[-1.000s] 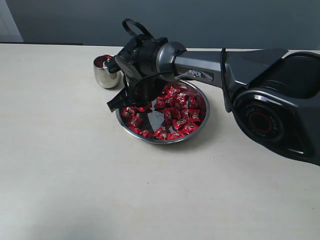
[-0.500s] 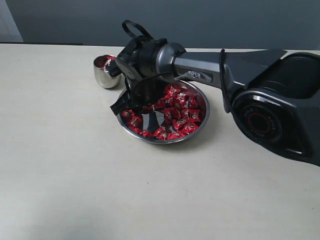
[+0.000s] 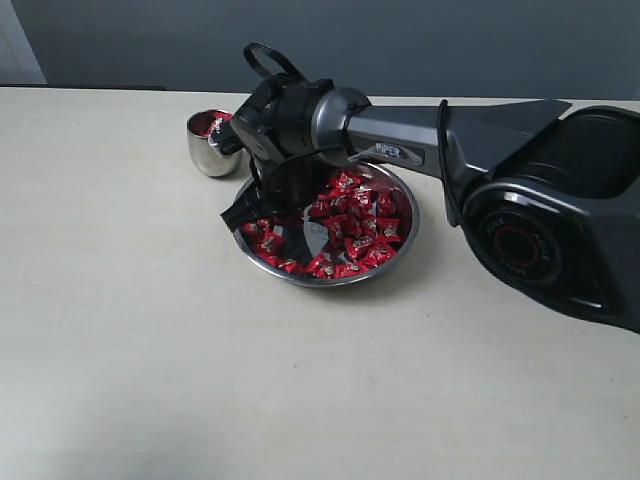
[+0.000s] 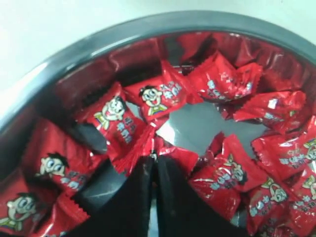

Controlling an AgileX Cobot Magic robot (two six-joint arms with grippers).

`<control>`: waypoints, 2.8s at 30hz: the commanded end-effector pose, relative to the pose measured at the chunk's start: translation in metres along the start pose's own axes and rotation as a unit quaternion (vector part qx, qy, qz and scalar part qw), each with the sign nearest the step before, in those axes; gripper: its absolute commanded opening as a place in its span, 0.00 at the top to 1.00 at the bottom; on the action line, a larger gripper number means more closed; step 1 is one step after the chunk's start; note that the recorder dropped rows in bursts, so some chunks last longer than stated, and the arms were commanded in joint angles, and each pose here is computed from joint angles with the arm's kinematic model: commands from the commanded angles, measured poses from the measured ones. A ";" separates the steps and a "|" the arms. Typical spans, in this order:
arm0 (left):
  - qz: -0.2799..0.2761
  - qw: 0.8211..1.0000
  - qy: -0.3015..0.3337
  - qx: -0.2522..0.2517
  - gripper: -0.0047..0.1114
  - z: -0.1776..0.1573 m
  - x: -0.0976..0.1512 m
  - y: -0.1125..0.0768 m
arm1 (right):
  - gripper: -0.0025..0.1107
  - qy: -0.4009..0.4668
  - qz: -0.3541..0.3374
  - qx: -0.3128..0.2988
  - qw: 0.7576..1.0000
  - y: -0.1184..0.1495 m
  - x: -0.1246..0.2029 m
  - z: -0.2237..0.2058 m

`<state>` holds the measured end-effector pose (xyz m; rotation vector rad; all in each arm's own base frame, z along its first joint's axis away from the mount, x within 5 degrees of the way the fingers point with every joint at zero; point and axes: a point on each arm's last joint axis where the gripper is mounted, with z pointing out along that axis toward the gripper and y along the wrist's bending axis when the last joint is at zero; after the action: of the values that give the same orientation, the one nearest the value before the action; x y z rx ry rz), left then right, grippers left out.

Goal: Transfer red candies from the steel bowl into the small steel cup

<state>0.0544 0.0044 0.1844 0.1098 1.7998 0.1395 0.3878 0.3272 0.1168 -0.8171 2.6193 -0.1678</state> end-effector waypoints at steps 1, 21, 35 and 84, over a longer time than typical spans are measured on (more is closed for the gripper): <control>-0.002 1.000 -0.006 0.000 0.96 0.000 -0.001 0.000 | 0.98 0.004 0.005 0.003 1.000 -0.004 -0.001 -0.004; -0.002 1.000 -0.006 0.000 0.96 0.000 -0.001 0.000 | 0.98 -0.293 0.071 -0.111 0.947 -0.002 -0.059 -0.072; -0.002 1.000 -0.006 0.000 0.96 0.000 -0.001 0.000 | 0.98 -0.329 0.142 -0.150 0.922 -0.020 -0.066 -0.049; -0.002 1.000 -0.006 0.000 0.96 0.000 -0.001 0.000 | 0.76 -0.297 0.167 -0.160 0.926 -0.022 -0.064 -0.058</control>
<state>0.0544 0.0044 0.1844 0.1098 1.7998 0.1395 0.4273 0.3514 0.1786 -0.3607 2.1470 0.5983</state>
